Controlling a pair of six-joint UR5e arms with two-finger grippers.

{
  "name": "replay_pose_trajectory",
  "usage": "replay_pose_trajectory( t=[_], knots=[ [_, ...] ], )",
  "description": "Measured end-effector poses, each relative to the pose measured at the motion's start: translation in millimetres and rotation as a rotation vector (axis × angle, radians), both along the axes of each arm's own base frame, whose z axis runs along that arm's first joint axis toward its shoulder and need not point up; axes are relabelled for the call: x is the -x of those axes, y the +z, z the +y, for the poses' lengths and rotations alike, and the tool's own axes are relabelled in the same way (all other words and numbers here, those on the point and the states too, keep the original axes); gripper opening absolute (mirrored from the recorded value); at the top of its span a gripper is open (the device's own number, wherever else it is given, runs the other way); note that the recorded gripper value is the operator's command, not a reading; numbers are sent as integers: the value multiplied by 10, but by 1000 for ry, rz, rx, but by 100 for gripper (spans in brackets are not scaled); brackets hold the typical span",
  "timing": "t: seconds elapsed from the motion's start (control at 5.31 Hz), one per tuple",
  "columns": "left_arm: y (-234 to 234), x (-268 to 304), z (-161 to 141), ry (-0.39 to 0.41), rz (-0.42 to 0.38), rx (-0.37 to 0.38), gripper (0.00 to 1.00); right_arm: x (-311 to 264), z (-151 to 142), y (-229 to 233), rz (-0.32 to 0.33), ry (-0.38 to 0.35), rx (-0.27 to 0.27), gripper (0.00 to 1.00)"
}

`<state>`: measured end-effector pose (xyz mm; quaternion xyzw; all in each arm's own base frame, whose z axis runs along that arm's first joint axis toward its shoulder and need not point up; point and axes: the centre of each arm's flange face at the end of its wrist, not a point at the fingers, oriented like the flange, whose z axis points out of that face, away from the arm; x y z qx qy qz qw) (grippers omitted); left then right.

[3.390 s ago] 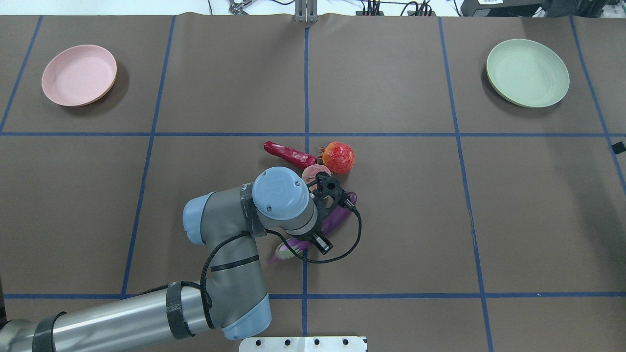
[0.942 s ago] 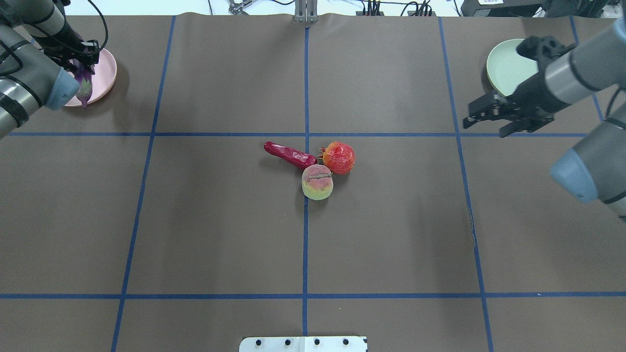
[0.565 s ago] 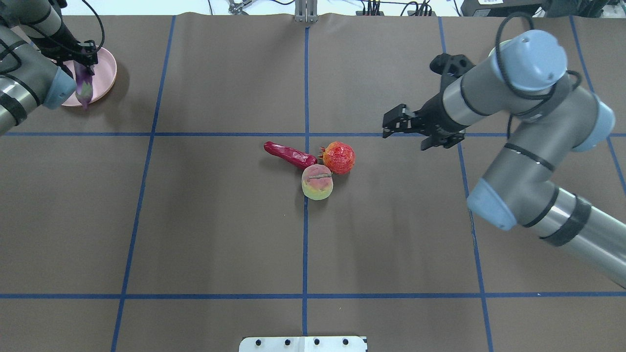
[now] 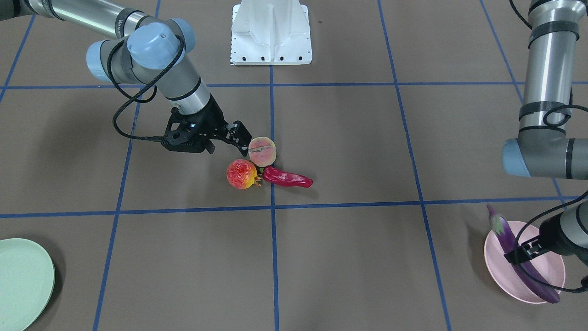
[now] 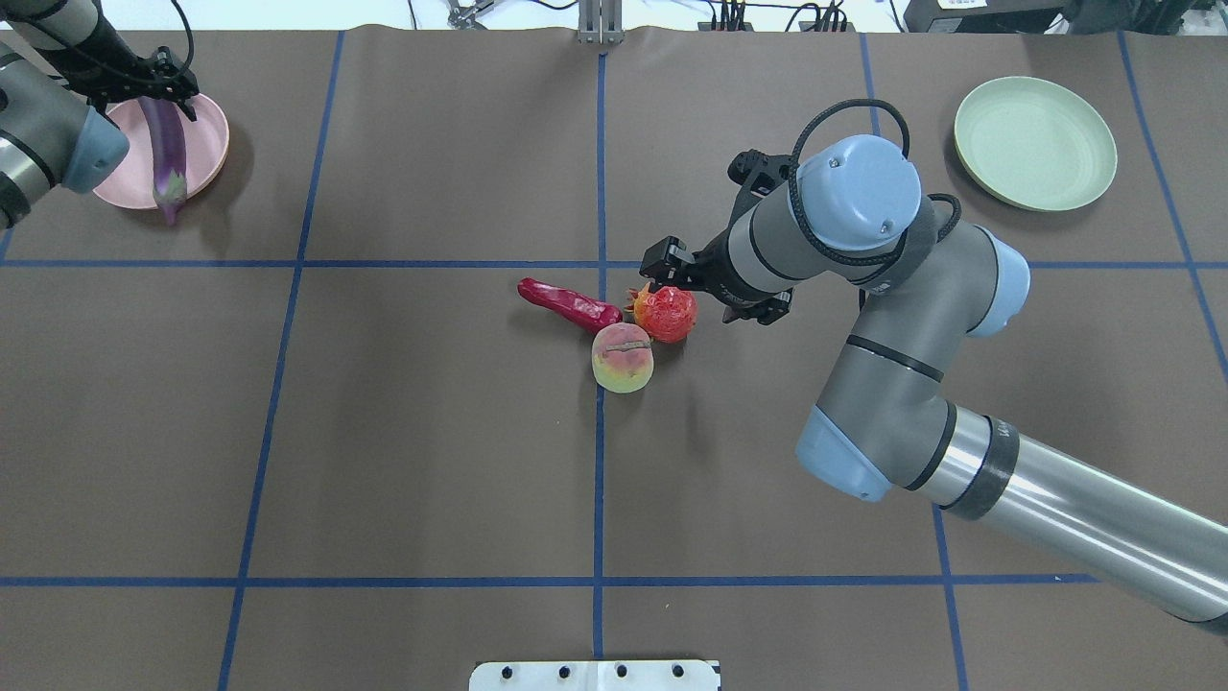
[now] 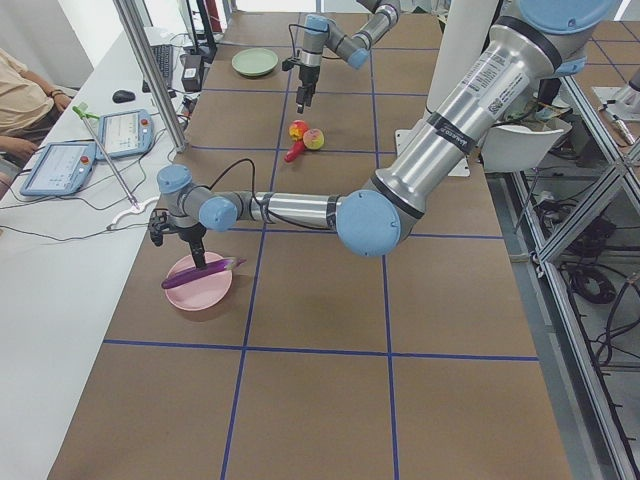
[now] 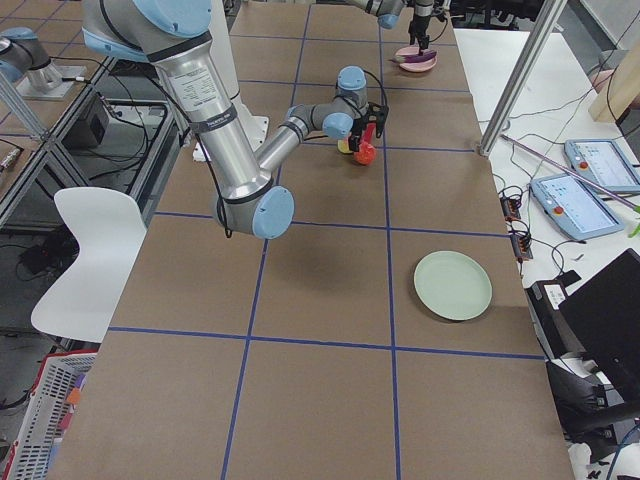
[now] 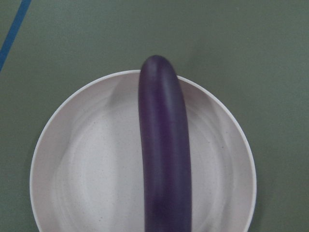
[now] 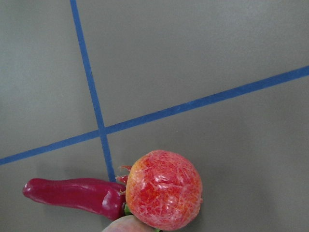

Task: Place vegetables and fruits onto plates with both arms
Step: 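Grasp the red pomegranate with right gripper while left gripper releases eggplant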

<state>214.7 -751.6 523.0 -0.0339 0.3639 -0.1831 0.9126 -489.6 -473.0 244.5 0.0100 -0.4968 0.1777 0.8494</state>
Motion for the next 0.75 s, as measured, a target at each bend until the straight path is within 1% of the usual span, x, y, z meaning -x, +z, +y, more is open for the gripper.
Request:
replay_pose_trajectory(
  t=[0.38,0.56,0.75],
  knots=[
    [-85,25,44,-2,13,-20,100,277,-107,54,20,105,105,100],
    [-120,29,60,-6,17,-24,100,407,-164,51,28,134,130,100],
    [-165,25,67,-12,21,-26,100,501,-192,74,39,144,142,100]
  ],
)
